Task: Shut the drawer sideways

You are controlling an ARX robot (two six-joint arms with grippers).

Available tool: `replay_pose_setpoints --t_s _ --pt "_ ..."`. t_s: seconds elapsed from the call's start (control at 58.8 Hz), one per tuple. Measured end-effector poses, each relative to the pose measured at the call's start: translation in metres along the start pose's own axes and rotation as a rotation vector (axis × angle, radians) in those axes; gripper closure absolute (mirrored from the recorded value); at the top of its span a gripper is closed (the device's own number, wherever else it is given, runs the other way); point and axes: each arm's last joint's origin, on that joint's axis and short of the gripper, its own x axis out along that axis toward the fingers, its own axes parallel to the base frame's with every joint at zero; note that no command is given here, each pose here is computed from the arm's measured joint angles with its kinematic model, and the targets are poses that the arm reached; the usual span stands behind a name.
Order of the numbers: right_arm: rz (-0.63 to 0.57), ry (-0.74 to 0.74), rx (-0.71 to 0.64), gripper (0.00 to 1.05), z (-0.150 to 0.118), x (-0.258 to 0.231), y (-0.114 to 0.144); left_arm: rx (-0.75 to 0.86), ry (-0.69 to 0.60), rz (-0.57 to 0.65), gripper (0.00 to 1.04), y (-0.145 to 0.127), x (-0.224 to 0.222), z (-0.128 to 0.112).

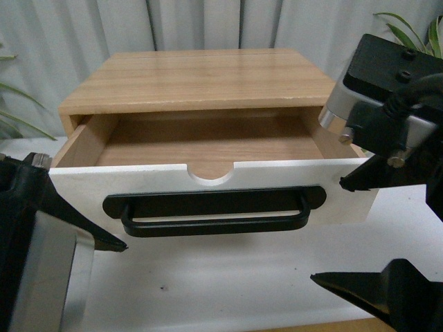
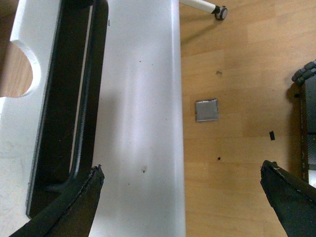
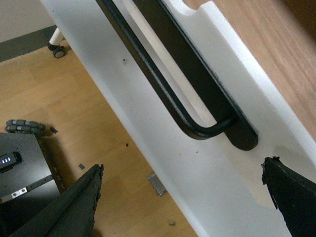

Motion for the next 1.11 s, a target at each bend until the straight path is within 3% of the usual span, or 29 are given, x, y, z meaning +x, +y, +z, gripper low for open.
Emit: replay_pose_setpoints --t_s 0.442,0.833,1.105 --pt "0.024 0.035 -0.024 0.06 0.008 0.024 -0.014 0.003 0.035 0.038 0.07 0.024 0.018 -0.003" --pt "-0.043 0.043 -0.039 0.07 0.021 0.043 -0.037 0.016 0.035 0.102 0.07 0.046 0.028 -0.007" --pt "-0.09 0.043 -0.021 0.07 0.028 0.06 -0.061 0.019 0.053 0.201 0.07 0.076 0.048 -0.016"
